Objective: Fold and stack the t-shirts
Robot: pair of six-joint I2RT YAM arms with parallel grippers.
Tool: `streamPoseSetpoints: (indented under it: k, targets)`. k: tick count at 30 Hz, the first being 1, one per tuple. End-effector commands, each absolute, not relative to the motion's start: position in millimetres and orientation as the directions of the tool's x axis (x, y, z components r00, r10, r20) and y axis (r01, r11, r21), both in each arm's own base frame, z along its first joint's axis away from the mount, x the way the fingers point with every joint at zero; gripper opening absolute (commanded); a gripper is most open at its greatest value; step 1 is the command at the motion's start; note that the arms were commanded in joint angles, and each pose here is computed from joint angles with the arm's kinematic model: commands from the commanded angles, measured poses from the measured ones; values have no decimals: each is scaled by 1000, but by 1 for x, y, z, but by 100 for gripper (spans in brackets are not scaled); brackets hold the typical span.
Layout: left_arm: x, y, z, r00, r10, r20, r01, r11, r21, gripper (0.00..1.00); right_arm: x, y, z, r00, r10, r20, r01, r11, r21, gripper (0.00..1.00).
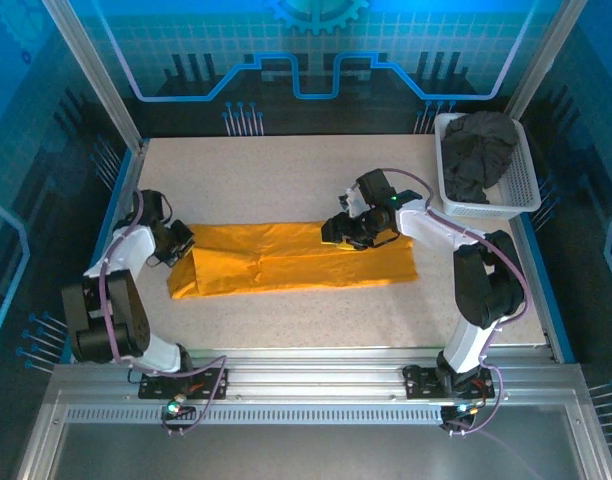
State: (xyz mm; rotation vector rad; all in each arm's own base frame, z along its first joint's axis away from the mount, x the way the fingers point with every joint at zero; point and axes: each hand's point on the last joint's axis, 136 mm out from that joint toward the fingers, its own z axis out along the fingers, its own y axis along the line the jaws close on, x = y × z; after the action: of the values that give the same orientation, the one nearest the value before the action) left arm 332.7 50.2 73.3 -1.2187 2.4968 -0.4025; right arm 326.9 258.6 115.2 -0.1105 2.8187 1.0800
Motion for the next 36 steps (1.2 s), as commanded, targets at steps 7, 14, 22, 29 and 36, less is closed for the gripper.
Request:
streamPoseSetpoints:
  k: [7, 14, 22, 29, 36]
  targets:
    - [339, 77, 59, -629, -759, -168, -728, 650, -216, 0, 326, 253, 119, -990, -23, -138, -109, 744, 660, 56]
    - [344, 84, 65, -623, -761, -181, -738, 648, -186, 0, 325, 250, 117, -991, -12, -133, -97, 753, 651, 56]
    - [309, 31, 98, -533, -834, -145, -761, 547, -349, 8, 329, 244, 112, -991, 10, -134, -79, 766, 638, 56]
    - [313, -12, 68, -509, -861, -5, -792, 471, -388, 2, 349, 209, 100, -987, 95, -128, 8, 833, 553, 53]
    - [331, -2, 41, -543, -840, 18, -806, 515, -291, 1, 369, 160, 88, -981, 160, -113, 98, 899, 426, 50]
